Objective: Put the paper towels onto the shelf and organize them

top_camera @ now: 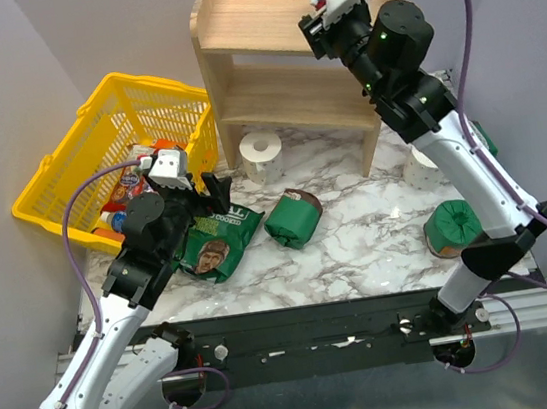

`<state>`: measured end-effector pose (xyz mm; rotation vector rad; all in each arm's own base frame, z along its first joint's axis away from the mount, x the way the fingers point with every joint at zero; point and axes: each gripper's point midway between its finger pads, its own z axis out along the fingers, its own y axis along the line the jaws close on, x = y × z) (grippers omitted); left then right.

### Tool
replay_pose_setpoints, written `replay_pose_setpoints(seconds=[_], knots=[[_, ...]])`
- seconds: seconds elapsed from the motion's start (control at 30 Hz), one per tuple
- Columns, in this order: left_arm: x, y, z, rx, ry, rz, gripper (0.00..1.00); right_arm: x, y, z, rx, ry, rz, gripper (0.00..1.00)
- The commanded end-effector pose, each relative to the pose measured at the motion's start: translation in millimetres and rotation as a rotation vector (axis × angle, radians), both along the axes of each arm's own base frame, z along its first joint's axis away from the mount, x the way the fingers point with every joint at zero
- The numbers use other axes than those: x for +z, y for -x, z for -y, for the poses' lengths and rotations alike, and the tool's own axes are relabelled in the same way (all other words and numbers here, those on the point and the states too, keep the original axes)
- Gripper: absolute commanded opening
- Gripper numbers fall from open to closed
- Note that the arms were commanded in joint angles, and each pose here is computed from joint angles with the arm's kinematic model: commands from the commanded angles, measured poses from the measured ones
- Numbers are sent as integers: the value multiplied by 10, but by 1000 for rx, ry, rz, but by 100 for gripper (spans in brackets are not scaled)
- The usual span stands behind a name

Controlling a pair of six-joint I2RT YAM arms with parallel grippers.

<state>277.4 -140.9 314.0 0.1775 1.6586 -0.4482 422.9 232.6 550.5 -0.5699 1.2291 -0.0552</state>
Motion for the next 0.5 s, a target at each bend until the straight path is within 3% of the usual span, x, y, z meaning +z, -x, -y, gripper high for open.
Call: replay_pose_setpoints(seconds=[0.0,0.23,0.47], knots=[[42,-3,-28,14,11,10,99,70,411,-32,142,-25,-46,64],[62,11,-101,46,16,30,99,78,1014,75,292,-62,-62,68],[-31,-37,-89,58,-2,7,99,109,1446,299,333,-181,-103,69]])
